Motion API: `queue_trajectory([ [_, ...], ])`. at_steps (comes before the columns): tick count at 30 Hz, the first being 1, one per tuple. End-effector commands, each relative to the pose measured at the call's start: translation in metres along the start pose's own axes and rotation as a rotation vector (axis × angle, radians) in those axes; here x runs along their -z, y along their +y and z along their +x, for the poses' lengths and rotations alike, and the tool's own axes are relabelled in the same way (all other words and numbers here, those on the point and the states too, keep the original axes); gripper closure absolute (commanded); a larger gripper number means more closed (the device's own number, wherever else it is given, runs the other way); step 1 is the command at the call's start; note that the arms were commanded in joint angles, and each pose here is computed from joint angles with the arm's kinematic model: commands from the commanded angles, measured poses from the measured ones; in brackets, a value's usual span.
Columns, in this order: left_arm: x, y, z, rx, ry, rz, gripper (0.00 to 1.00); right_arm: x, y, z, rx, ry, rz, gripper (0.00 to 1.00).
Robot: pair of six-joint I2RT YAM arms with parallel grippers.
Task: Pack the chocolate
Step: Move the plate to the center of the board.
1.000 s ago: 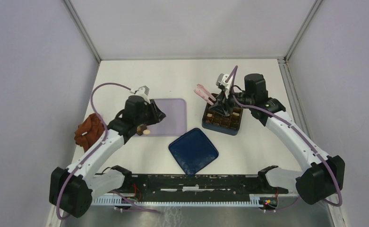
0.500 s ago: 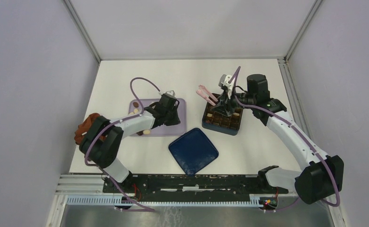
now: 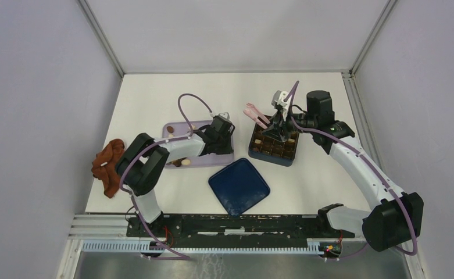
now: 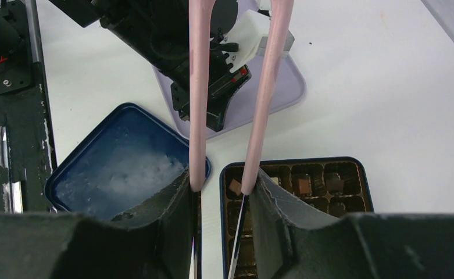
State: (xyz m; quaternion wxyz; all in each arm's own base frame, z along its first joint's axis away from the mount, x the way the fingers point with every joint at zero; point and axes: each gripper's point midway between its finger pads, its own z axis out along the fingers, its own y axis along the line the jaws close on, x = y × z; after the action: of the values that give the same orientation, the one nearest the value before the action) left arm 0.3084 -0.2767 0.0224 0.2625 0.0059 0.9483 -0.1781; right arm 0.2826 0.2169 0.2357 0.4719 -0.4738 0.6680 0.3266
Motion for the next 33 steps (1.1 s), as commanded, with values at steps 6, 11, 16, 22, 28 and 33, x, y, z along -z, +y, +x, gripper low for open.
queue_trajectory([
  [6,-0.016,-0.055,-0.013,0.015,-0.006,0.13,0.84,0.011,-0.004,-0.013,0.04,-0.046,0.01,0.59],
  [11,-0.024,-0.074,-0.02,0.032,-0.004,0.188,0.84,0.014,-0.008,-0.012,0.032,-0.047,0.021,0.59],
  [16,-0.027,-0.095,-0.028,0.051,-0.021,0.273,0.84,0.016,-0.011,-0.009,0.019,-0.046,0.023,0.59],
  [22,-0.004,-0.094,-0.047,0.052,-0.12,0.277,0.82,0.021,-0.017,-0.007,0.003,-0.049,0.036,0.59],
  [28,0.036,-0.086,-0.066,0.02,-0.258,0.29,0.54,0.025,-0.021,-0.008,-0.006,-0.056,0.049,0.59],
  [33,0.038,-0.11,-0.075,-0.023,-0.242,0.365,0.35,0.033,-0.029,-0.009,-0.02,-0.057,0.086,0.59],
])
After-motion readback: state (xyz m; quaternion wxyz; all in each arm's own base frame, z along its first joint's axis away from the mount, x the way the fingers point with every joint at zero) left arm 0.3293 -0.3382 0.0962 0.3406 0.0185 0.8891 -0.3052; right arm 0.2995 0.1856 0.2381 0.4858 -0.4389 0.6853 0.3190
